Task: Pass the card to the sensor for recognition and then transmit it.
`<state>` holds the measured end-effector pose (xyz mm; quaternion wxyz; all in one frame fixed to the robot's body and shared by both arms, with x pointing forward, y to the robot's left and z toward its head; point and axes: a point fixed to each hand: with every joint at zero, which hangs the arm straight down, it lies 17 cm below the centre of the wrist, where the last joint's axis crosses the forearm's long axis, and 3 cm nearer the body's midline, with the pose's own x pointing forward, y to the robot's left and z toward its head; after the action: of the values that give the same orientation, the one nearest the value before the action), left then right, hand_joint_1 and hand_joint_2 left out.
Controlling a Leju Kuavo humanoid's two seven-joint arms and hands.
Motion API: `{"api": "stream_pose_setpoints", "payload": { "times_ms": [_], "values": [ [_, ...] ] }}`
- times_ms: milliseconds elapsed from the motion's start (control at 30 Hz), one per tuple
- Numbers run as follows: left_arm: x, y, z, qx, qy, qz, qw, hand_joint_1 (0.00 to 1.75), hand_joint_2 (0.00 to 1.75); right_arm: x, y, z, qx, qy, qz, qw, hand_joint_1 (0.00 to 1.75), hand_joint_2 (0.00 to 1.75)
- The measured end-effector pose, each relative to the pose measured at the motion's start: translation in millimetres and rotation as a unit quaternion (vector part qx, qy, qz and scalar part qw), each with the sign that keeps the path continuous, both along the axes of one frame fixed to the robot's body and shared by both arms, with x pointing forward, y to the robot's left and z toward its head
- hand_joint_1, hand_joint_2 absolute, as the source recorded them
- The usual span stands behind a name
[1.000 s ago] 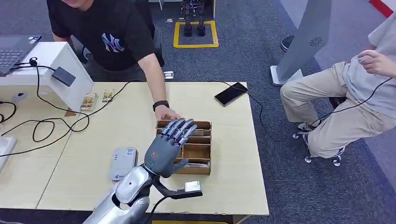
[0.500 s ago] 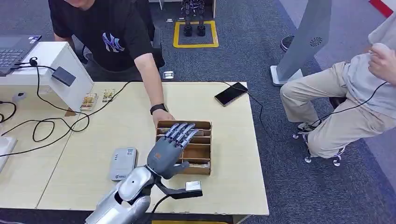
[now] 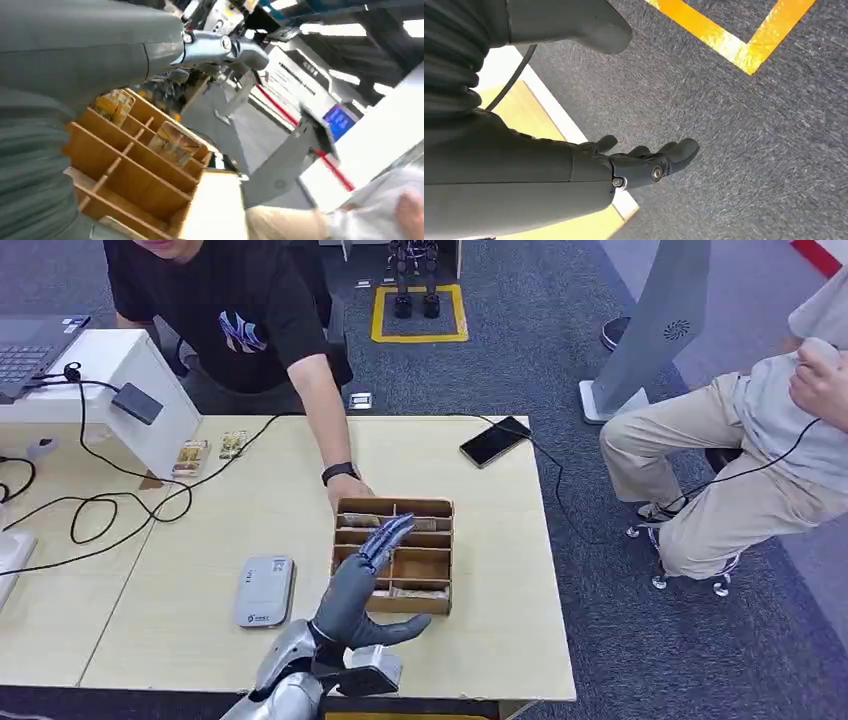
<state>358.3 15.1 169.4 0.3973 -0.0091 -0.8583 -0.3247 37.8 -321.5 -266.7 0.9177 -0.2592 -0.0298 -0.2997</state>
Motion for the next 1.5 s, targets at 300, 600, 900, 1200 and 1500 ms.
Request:
{"api": "stream_pose_setpoints", "payload": {
  "times_ms": [300, 600, 900, 1200, 1500],
  "values": [
    [3, 14, 5, -0.029, 0.01, 0.026, 0.999, 0.0, 1.75, -1, 0, 0, 0.0, 0.001, -0.001, 1.0, 0.0, 1.75],
    [1, 15, 8, -0.046, 0.017, 0.015, 0.999, 0.0, 1.75, -1, 0, 0, -0.001, 0.0, -0.001, 1.0, 0.0, 1.75],
    [17, 21, -41, 0.153, -0.048, 0.065, 0.985, 0.0, 1.75, 1, 0, 0, 0.001, 0.001, 0.012, 1.0, 0.0, 1.75],
    [39, 41, -85, 0.271, -0.062, 0.11, 0.954, 0.0, 1.75, 1, 0, 0, 0.001, 0.003, 0.015, 1.0, 0.0, 1.75],
    [48, 53, -101, 0.318, -0.072, 0.135, 0.936, 0.0, 1.75, 1, 0, 0, 0.001, 0.005, 0.018, 1.0, 0.0, 1.75]
  ]
}}
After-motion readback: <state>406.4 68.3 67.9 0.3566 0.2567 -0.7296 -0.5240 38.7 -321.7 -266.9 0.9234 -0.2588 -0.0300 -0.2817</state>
